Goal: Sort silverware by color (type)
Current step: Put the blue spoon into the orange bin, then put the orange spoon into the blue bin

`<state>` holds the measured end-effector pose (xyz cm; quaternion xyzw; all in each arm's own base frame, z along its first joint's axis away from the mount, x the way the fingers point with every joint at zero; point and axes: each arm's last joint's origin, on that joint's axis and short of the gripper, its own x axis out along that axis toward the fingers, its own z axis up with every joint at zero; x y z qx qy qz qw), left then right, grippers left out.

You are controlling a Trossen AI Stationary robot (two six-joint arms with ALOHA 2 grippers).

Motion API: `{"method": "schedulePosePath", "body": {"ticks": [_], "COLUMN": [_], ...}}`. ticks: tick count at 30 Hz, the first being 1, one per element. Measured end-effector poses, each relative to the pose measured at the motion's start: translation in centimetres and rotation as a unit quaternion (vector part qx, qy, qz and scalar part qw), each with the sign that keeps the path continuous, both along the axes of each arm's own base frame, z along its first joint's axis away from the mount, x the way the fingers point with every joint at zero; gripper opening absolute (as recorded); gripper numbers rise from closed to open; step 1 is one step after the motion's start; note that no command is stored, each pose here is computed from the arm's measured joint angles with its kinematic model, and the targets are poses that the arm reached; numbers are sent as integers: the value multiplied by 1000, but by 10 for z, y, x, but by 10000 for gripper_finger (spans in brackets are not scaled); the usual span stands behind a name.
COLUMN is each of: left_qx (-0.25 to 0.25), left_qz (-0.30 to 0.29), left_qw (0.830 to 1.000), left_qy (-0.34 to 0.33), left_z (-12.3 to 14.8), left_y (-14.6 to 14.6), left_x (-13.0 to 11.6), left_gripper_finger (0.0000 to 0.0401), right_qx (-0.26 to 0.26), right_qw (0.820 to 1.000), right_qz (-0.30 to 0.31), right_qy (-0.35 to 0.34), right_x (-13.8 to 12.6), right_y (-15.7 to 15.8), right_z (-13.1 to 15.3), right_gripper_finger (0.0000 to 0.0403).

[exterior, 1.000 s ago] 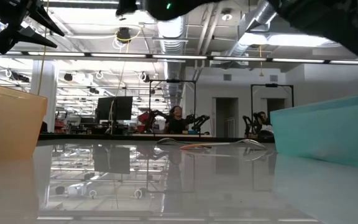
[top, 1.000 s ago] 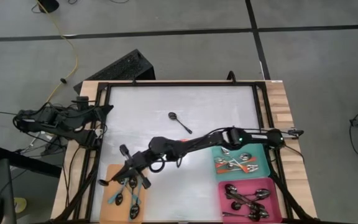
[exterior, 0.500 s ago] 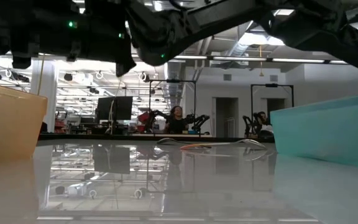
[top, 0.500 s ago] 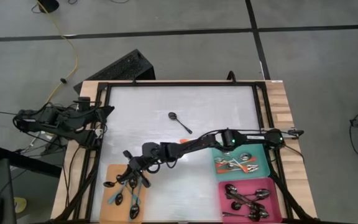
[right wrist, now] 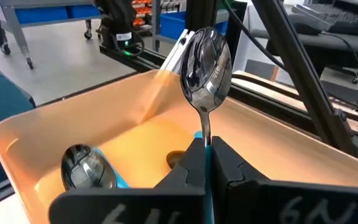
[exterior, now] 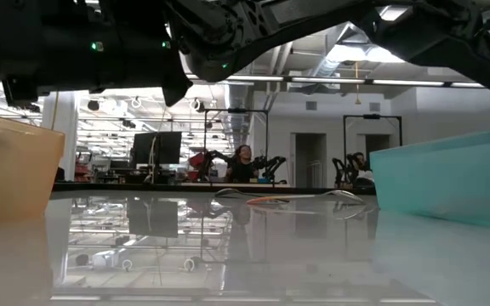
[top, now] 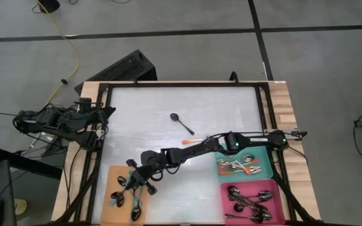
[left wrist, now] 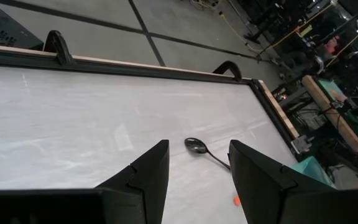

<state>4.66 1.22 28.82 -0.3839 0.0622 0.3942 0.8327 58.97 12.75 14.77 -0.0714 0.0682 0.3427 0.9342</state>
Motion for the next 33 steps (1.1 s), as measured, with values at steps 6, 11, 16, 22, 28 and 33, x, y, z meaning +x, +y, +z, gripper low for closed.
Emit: {"method": "schedulePosePath", "body": {"ticks": [6, 11, 16, 22, 28, 33], "left_qx": [1, 1, 1, 1, 1, 2], "left_qz": [1, 1, 1, 2, 2, 2], "left_qw": [1000, 1000, 1000, 1000, 1000, 1000], "left_qy": [-1, 0, 1, 1, 2, 2], "left_z": [0, 0, 0, 0, 0, 0], "left_y": [0, 0, 0, 0, 0, 0], "left_x": [0, 0, 0, 0, 0, 0], "left_gripper_finger": [151, 151, 151, 151, 151, 151], "right_qx": [-5, -8, -10, -13, -18, -20], "right_qw": [1000, 1000, 1000, 999, 999, 998], "right_qz": [0, -8, -17, -26, -35, -40], "right_qy": [8, 15, 18, 21, 33, 35], "right_x": [0, 0, 0, 0, 0, 0], "right_y": [-1, -2, -2, -3, -3, -3], "right_z": [-2, -3, -4, -5, -7, -7], "right_gripper_finger": [18, 29, 33, 35, 65, 98]}}
